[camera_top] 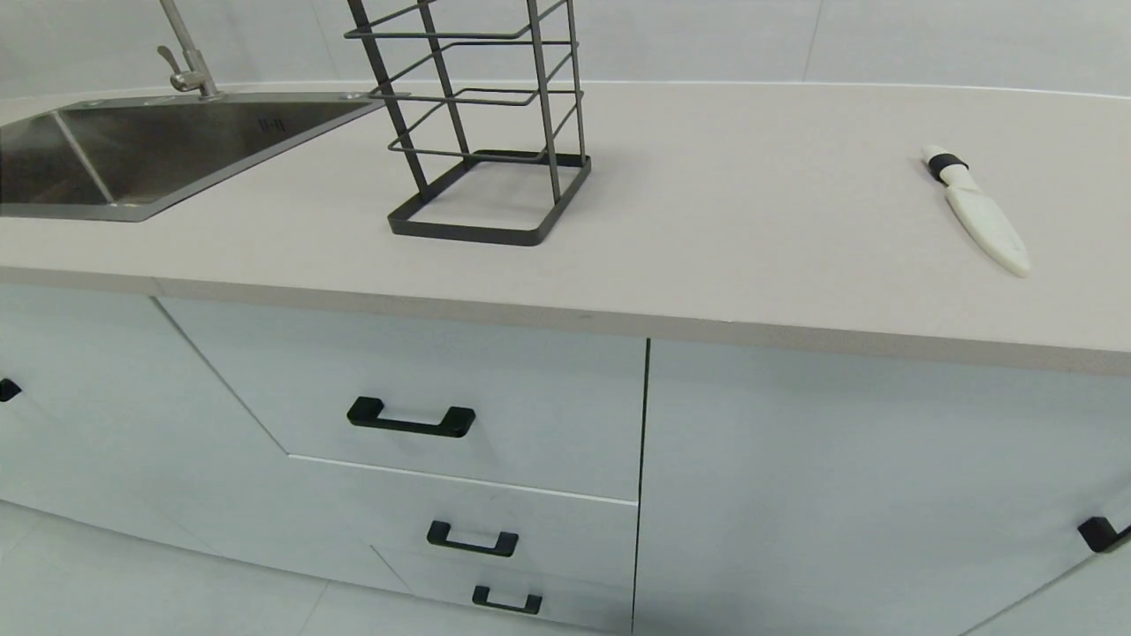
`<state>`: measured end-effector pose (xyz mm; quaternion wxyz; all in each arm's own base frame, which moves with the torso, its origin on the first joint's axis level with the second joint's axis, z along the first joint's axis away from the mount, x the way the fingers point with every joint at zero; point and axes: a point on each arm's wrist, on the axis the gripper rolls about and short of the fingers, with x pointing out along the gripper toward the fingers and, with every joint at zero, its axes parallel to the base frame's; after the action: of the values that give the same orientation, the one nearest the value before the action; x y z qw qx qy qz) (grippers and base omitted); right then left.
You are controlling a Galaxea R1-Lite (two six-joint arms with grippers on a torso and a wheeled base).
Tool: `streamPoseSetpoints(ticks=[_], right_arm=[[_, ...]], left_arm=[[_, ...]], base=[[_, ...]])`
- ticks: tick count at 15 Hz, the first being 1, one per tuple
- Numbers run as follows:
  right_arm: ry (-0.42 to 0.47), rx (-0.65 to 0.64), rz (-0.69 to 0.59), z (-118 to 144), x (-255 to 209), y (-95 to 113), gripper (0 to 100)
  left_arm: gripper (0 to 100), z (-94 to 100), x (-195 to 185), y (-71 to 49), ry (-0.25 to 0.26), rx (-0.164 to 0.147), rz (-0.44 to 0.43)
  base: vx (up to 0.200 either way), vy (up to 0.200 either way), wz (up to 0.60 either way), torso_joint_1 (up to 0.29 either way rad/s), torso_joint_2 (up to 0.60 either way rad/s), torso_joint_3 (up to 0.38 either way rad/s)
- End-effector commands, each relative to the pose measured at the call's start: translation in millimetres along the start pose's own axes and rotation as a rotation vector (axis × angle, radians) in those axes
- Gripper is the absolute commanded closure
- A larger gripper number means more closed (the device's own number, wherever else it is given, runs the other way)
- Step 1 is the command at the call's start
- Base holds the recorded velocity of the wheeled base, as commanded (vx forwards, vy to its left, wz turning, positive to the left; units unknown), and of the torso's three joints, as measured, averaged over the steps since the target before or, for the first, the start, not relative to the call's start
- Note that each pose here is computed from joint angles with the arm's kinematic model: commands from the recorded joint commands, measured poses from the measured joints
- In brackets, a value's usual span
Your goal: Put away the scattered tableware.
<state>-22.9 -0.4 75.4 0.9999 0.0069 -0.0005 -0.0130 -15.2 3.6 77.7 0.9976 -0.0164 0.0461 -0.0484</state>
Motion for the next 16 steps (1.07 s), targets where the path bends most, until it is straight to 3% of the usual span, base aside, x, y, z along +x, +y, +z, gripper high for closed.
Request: streamPoseSetpoints(ticks=[1,9,16], right_arm=[[0.002,0.000,0.000,-0.1,0.1,0.0,0],[0.002,0.000,0.000,-0.1,0.1,0.0,0],[0.002,0.000,0.000,-0.1,0.1,0.0,0]], left_arm=[[0,0.0,0.3,0.0,0.004,0.000,0.001],[0,0.0,0.3,0.0,0.004,0.000,0.001],[0,0.0,0.2,0.0,0.003,0.000,0.001]], base=[[0.000,0.000,0.00,0.000,0.00,0.000],[0.000,0.000,0.00,0.000,0.00,0.000],[0.000,0.000,0.00,0.215,-0.20,-0.123]])
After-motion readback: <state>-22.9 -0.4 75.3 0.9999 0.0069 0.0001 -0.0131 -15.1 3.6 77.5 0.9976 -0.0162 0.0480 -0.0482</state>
